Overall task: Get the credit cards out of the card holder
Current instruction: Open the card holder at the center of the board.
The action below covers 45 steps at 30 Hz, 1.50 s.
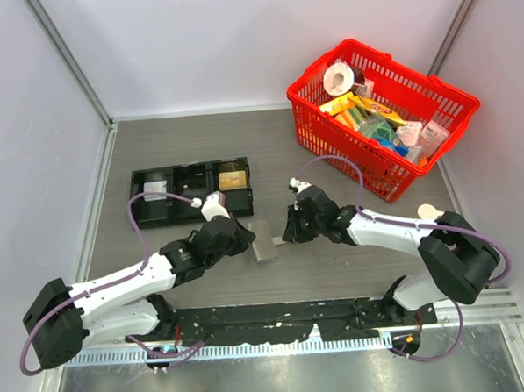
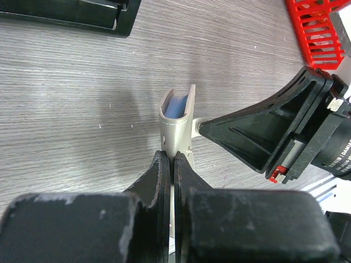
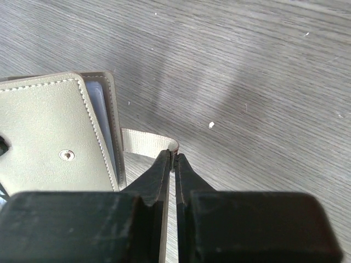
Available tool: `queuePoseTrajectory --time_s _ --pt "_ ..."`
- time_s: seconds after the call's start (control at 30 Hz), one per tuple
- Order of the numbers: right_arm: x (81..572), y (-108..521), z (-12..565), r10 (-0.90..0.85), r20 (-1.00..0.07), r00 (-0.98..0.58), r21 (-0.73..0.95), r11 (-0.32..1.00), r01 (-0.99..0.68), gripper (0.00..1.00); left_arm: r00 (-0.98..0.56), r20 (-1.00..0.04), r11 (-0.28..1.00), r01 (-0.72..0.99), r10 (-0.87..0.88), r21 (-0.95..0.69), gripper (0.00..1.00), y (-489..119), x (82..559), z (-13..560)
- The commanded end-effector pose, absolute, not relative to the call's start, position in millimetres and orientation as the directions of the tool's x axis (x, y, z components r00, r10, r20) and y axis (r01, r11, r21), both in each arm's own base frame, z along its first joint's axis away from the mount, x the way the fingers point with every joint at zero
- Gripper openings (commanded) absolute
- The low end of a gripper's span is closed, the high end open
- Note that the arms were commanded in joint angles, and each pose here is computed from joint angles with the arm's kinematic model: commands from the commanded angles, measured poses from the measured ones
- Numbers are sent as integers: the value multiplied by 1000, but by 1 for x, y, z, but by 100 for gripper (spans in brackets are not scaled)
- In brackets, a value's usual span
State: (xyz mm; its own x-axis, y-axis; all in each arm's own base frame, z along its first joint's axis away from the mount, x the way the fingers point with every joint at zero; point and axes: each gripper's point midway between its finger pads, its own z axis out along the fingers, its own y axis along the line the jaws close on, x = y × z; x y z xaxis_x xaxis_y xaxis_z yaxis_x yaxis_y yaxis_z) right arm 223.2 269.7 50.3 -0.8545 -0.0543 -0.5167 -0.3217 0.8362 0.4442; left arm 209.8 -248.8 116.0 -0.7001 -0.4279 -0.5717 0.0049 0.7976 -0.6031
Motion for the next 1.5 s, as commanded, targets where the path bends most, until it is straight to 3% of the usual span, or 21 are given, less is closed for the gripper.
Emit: queuePoseTrajectory --time_s 0.0,0.13,0.2,0.33,0.4,0.47,0.6,0.63,0.83,1.47 --pt "225 262 49 -48 -528 -848 442 837 -323 8 -642 -601 765 35 -476 -643 0 -252 222 128" --pt "227 256 45 -38 -522 -852 452 835 -314 1 -644 -600 767 33 -475 -641 2 -259 226 112" --pt "226 252 45 -34 -519 -854 461 830 -314 1 -650 -603 786 15 -462 -618 20 -257 227 101" --pt "225 251 50 -30 -531 -847 473 819 -326 1 -653 -621 835 -32 -433 -549 71 -244 227 89" --pt "225 252 52 -23 -538 -843 480 813 -329 1 -660 -638 864 -33 -397 -503 83 -238 227 90" --pt "225 252 51 -8 -536 -844 492 810 -320 1 -675 -648 885 -19 -354 -464 89 -241 226 96" --pt "227 249 47 39 -538 -842 516 805 -292 1 -707 -674 946 19 -217 -324 94 -250 217 101" --pt "228 250 48 47 -538 -842 522 803 -289 1 -701 -688 957 30 -186 -289 99 -254 217 107" --pt "227 248 48 73 -535 -842 543 793 -277 1 -719 -695 995 55 -18 -83 100 -266 216 96" --pt "224 246 42 84 -530 -844 549 792 -266 1 -751 -649 992 106 123 66 100 -290 219 61"
